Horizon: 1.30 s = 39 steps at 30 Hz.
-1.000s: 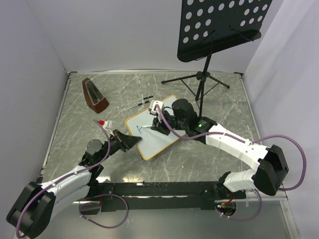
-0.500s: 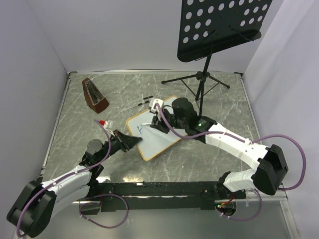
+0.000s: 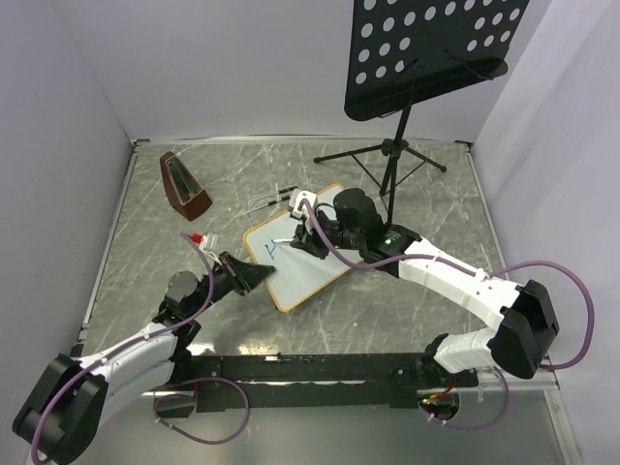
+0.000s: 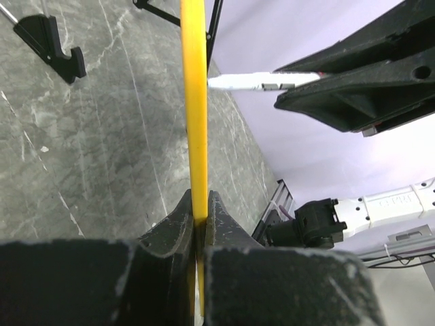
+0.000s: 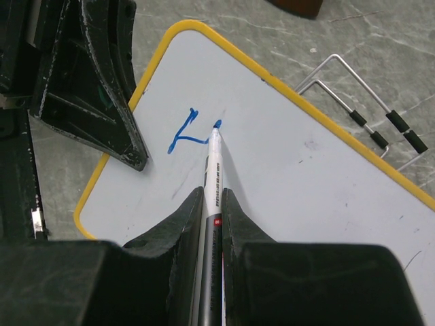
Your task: Write a sentence on the whiteboard
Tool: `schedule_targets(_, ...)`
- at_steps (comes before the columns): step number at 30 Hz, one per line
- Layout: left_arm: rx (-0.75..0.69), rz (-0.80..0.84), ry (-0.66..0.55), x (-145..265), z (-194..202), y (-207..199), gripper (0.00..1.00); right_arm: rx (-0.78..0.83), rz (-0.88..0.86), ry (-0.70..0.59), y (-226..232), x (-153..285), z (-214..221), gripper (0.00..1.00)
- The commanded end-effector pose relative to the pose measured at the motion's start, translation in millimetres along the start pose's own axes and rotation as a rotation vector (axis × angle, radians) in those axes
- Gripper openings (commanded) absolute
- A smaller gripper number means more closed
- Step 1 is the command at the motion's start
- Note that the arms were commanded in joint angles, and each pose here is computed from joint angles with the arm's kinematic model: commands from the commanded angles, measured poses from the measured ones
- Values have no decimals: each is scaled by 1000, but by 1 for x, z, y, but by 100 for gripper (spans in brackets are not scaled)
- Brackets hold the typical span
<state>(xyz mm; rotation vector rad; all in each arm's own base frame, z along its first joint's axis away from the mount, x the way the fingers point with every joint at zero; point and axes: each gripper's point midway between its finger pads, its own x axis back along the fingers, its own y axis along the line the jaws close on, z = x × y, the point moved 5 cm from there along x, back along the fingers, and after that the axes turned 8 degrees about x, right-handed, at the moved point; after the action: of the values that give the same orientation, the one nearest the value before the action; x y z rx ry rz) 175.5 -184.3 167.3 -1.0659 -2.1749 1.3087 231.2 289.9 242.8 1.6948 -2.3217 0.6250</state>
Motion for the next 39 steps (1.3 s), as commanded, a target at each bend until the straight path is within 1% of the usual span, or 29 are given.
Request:
schedule_targets(1, -80, 205, -124, 0, -29, -48, 1, -10, -19, 7, 4, 5, 3, 0)
schedule_targets(8, -75, 193, -156, 4, -35, -46, 1, -25, -47, 33, 14, 10, 16, 0)
schedule_targets(12, -74, 188, -157, 5, -36, -44, 1, -26, -54, 23, 17, 13, 17, 0)
schedule_targets(19, -67, 188, -114, 5, -29, -39, 1, 1, -8, -52, 3, 17, -9, 0)
schedule_targets(24, -64, 181, -110, 6, -28, -36, 1, 8, 2, -75, -3, 18, -19, 0)
schedule_targets(36, -63, 204, -82, 5, -24, -39, 1, -25, -41, -44, 0, 6, -9, 0)
schedule_targets(39, -63, 210, -78, 5, -24, -40, 1, -34, -2, -37, -5, 5, -7, 0)
